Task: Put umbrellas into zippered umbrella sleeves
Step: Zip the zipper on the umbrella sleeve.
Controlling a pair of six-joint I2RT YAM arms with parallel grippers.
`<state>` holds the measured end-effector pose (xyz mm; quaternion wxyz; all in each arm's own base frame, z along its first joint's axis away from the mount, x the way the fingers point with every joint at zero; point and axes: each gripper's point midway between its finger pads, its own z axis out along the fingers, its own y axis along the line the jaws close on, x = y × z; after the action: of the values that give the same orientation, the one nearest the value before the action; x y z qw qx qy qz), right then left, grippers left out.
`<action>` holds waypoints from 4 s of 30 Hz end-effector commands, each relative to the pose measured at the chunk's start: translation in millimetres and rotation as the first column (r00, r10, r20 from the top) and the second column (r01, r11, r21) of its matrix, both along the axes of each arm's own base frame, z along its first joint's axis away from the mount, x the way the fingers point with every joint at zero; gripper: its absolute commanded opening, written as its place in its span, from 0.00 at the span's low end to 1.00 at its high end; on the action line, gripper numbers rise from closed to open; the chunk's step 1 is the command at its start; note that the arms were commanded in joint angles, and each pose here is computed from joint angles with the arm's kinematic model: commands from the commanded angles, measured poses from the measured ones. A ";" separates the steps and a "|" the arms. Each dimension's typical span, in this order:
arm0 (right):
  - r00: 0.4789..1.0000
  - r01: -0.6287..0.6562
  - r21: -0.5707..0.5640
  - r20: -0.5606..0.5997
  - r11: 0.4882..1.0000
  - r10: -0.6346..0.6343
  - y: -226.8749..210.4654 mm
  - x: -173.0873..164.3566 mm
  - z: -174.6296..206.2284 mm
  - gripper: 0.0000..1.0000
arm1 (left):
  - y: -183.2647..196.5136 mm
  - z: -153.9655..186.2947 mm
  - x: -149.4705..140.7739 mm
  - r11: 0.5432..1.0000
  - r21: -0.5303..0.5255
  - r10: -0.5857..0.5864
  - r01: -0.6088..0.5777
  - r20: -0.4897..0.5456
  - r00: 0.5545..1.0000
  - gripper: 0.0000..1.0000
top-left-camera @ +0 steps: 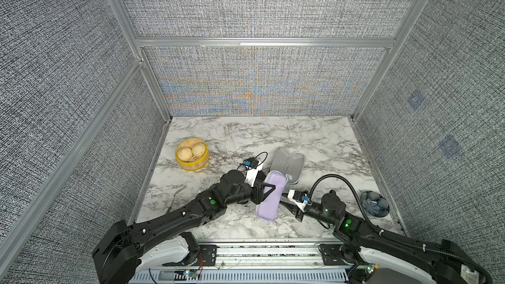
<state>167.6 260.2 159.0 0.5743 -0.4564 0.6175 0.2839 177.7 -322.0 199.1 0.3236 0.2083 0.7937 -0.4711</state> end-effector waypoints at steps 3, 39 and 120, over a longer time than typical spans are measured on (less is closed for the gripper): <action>0.998 0.018 0.021 0.055 1.000 -0.019 4.2 8.1 12.9 0.30 | -7.0 14.4 -3.4 0.997 -0.066 -0.034 0.035 0.019 0.999 0.00; 0.997 -0.003 0.010 0.078 1.000 0.002 21.2 12.7 15.5 0.05 | 4.1 8.4 5.3 0.999 -0.018 0.039 -0.038 0.027 0.999 0.00; 0.891 0.093 0.085 -0.452 0.992 -0.045 132.5 -53.3 -6.6 0.00 | 35.2 -0.2 79.4 0.854 -0.150 0.516 -0.498 0.127 0.847 0.00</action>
<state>132.6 368.9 119.1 0.4540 -0.3253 0.7724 0.3024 246.7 -286.7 168.0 0.4690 0.0372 0.8002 -0.3719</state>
